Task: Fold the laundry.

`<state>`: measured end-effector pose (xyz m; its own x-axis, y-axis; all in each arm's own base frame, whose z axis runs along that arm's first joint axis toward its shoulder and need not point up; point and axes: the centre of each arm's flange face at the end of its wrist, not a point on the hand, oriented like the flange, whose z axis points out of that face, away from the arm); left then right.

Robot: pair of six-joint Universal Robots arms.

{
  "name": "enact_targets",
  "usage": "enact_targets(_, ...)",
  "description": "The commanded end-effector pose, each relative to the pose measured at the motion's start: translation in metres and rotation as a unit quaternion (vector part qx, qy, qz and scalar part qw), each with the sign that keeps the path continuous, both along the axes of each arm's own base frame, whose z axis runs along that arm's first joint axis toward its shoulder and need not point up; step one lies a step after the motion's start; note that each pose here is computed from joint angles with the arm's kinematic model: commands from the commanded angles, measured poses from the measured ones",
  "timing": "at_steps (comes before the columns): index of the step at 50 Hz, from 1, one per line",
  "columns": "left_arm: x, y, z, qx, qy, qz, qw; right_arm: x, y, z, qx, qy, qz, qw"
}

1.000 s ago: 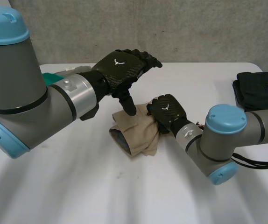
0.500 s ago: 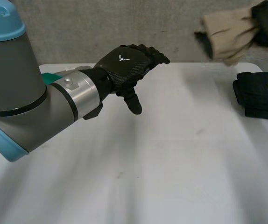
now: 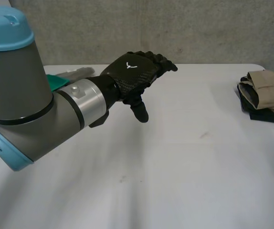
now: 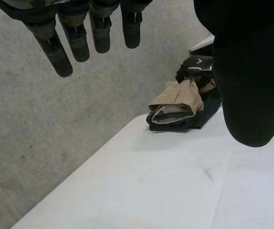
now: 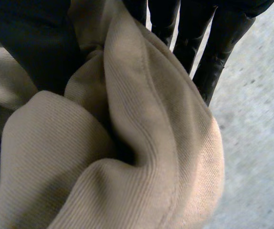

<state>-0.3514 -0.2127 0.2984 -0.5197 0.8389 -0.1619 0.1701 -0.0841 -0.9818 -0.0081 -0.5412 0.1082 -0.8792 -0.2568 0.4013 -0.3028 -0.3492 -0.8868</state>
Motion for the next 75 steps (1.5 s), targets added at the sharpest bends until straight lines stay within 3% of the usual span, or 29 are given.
enact_targets(1, -0.001, 0.0, -0.004, 0.004, -0.003, -0.001, 1.0, -0.005, 0.007, -0.013, 0.034, -0.011, -0.006, 0.999)
enact_targets(12, -0.001, 0.003, 0.001, 0.0, 0.001, -0.003, 1.0, -0.024, 0.034, 0.077, 0.089, -0.022, -0.059, 0.994)
enact_targets(16, -0.001, 0.004, 0.002, -0.001, 0.002, -0.003, 1.0, -0.027, 0.054, 0.115, 0.102, 0.026, -0.114, 0.988)
enact_targets(20, -0.001, 0.003, 0.003, -0.003, 0.002, -0.003, 1.0, -0.028, 0.079, 0.152, 0.119, 0.137, -0.216, 0.959)
enact_targets(24, 0.001, -0.001, 0.006, -0.01, 0.006, 0.004, 1.0, -0.01, 0.085, 0.189, 0.058, 0.208, -0.276, 0.936)
enact_targets(26, 0.004, -0.008, 0.012, -0.026, 0.015, 0.022, 0.999, 0.026, 0.086, 0.2, 0.023, 0.201, -0.254, 0.946)
enact_targets(27, 0.006, -0.012, 0.016, -0.034, 0.019, 0.034, 0.999, 0.067, 0.09, 0.205, -0.009, 0.185, -0.21, 0.96)
enact_targets(31, 0.04, -0.063, 0.031, -0.078, 0.046, 0.162, 0.983, 0.142, 0.122, 0.216, -0.062, 0.132, -0.108, 0.983)
enact_targets(33, 0.07, -0.101, 0.031, -0.096, 0.047, 0.245, 0.964, 0.166, 0.141, 0.22, -0.078, 0.113, -0.062, 0.989)
enact_targets(36, 0.103, -0.142, 0.016, -0.1, 0.034, 0.295, 0.95, 0.21, 0.182, 0.211, -0.078, 0.081, 0.041, 0.993)
enact_targets(42, 0.152, -0.198, -0.039, -0.076, -0.028, 0.315, 0.946, 0.269, 0.242, 0.165, -0.021, 0.052, 0.163, 0.985)
enact_targets(46, 0.178, -0.222, -0.087, -0.067, -0.1, 0.316, 0.941, 0.282, 0.262, 0.136, 0.02, 0.068, 0.188, 0.98)
enact_targets(51, 0.201, -0.24, -0.142, -0.082, -0.21, 0.312, 0.923, 0.282, 0.265, 0.109, 0.051, 0.093, 0.188, 0.977)
enact_targets(55, 0.208, -0.249, -0.171, -0.082, -0.246, 0.309, 0.915, 0.28, 0.264, 0.103, 0.052, 0.108, 0.181, 0.976)
enact_targets(66, 0.199, -0.266, -0.185, -0.117, -0.207, 0.326, 0.915, 0.276, 0.266, 0.094, 0.066, 0.113, 0.166, 0.977)
enact_targets(75, 0.152, -0.227, -0.083, -0.21, -0.128, 0.362, 0.899, 0.269, 0.261, 0.094, 0.069, 0.112, 0.146, 0.98)
